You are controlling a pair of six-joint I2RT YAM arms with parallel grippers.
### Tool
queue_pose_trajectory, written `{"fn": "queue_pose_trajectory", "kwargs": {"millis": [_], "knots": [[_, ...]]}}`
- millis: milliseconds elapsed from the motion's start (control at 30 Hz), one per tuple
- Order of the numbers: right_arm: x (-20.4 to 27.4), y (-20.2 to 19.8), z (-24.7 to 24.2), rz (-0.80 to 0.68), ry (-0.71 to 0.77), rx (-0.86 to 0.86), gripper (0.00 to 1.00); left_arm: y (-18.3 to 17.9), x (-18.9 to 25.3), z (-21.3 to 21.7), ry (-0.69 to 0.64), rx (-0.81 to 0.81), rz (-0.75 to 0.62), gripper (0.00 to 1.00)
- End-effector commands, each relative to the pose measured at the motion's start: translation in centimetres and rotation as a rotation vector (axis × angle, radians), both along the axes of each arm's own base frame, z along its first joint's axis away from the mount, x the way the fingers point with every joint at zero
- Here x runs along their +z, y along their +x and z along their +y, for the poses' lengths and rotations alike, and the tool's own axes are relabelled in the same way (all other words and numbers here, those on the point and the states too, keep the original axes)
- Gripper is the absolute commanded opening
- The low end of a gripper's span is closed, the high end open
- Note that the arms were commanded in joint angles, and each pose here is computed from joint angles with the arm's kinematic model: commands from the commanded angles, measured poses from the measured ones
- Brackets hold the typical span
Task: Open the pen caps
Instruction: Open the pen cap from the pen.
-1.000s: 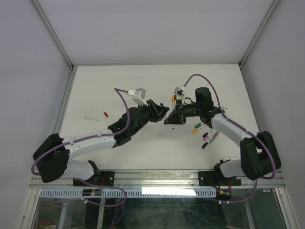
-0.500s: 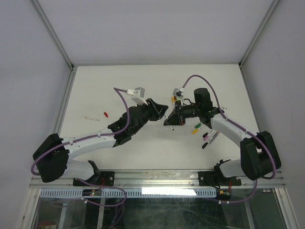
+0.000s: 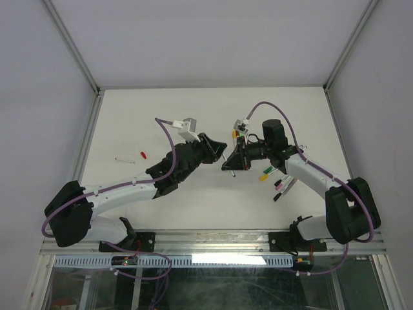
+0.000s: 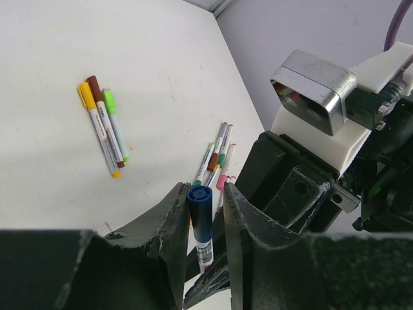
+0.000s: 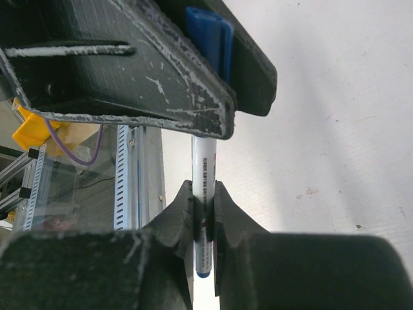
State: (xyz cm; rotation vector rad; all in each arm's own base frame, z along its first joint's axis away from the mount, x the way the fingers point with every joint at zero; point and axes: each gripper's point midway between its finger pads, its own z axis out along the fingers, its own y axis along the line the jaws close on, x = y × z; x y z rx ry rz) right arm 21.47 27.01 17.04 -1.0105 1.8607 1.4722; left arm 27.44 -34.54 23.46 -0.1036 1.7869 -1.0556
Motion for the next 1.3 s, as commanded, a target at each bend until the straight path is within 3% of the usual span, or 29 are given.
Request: {"fn": "queue_pose_trajectory", "kwargs": {"millis": [0,600,833,967,1267], "knots": [[1.6,0.8,0.5,-0.081,0.026,0.008,0.0,0.0,2.9,-0.8,-0.046,-0.016,-0.058,0.27],[1.5,0.9,0.5,-0.075,0.024,0.008,0.0,0.1,1.6,-0.9,-0.026,-0.015,-0.038,0.26],[1.5,0.8,0.6,-0.073,0.025,0.012,0.0,0.1,1.7,-0.7,-0.026,-0.009,-0.042,0.17],[1.5,0.7,0.6,-0.07,0.025,0.015,0.0,0.4,1.9,-0.4,-0.023,0.007,-0.049,0.0],[0.8,0.1,1.2,-0.026,0.024,0.033,0.0,4.9,5.3,4.5,-0.046,0.135,-0.154,0.0]]}}
